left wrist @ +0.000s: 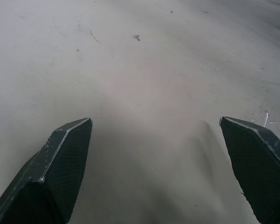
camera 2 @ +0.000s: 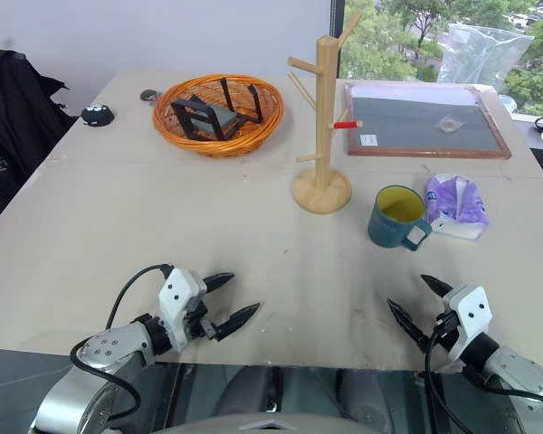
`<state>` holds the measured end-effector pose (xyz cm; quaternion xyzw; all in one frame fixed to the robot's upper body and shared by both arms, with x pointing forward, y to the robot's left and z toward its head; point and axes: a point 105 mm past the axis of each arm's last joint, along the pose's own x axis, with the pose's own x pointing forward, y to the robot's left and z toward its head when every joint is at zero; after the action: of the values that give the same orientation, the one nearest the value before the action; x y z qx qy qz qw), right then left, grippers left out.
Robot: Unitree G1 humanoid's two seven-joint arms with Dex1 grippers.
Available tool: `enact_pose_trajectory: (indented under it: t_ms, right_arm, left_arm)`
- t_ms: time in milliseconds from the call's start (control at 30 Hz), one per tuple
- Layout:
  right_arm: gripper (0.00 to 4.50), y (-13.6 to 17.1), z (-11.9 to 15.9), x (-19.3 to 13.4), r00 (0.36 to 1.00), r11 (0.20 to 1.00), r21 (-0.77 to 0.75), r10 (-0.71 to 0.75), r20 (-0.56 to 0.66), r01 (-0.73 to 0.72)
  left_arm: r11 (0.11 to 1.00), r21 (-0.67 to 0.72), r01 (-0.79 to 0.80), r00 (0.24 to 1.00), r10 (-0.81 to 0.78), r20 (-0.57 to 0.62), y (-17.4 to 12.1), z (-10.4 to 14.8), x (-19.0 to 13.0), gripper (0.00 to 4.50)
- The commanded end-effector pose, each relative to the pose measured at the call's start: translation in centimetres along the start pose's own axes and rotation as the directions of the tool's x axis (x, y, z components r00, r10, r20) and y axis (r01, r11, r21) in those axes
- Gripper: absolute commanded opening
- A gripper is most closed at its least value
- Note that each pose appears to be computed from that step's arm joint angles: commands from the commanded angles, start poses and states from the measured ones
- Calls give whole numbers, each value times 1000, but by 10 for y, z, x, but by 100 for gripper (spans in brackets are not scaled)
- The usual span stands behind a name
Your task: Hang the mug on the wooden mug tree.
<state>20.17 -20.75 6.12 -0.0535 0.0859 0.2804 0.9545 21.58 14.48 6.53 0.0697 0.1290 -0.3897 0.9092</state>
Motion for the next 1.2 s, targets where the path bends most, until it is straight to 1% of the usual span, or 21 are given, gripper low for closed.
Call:
enact_pose_trajectory:
  t_ms: [33,200,633,733,833,933,1000,1100,1200]
  right_arm:
    - [443,-4,9,1,999,1000,-8,8,39,-8]
    - [443,-10,13,5,1000,1000,3,2,21,-2]
    - [443,-16,17,5,998,999,-2,-54,16,54]
    - [443,-27,22,6,989,990,12,-142,30,142]
    - [443,-29,29,11,978,978,29,-206,39,205]
    - [443,-28,35,23,957,956,65,-289,34,287]
    - [443,-31,40,29,937,935,80,-348,33,344]
    - [443,-36,49,34,909,907,97,-415,34,410]
    - [443,-45,49,36,874,870,99,-486,6,484]
  left_arm:
    - [1000,30,3,998,-5,65,-5,16,-1,450]
    - [1000,13,8,997,-9,82,-7,19,-1,450]
    - [999,39,12,995,-16,98,-4,23,2,450]
    - [998,56,29,993,-35,115,-5,30,5,450]
    - [994,89,67,988,-78,130,-9,40,8,450]
    - [961,214,177,976,-199,85,-14,50,15,450]
    - [938,260,230,967,-251,52,-13,56,19,450]
    - [925,258,278,949,-307,76,-15,74,25,450]
    - [901,260,347,922,-379,81,-22,86,26,450]
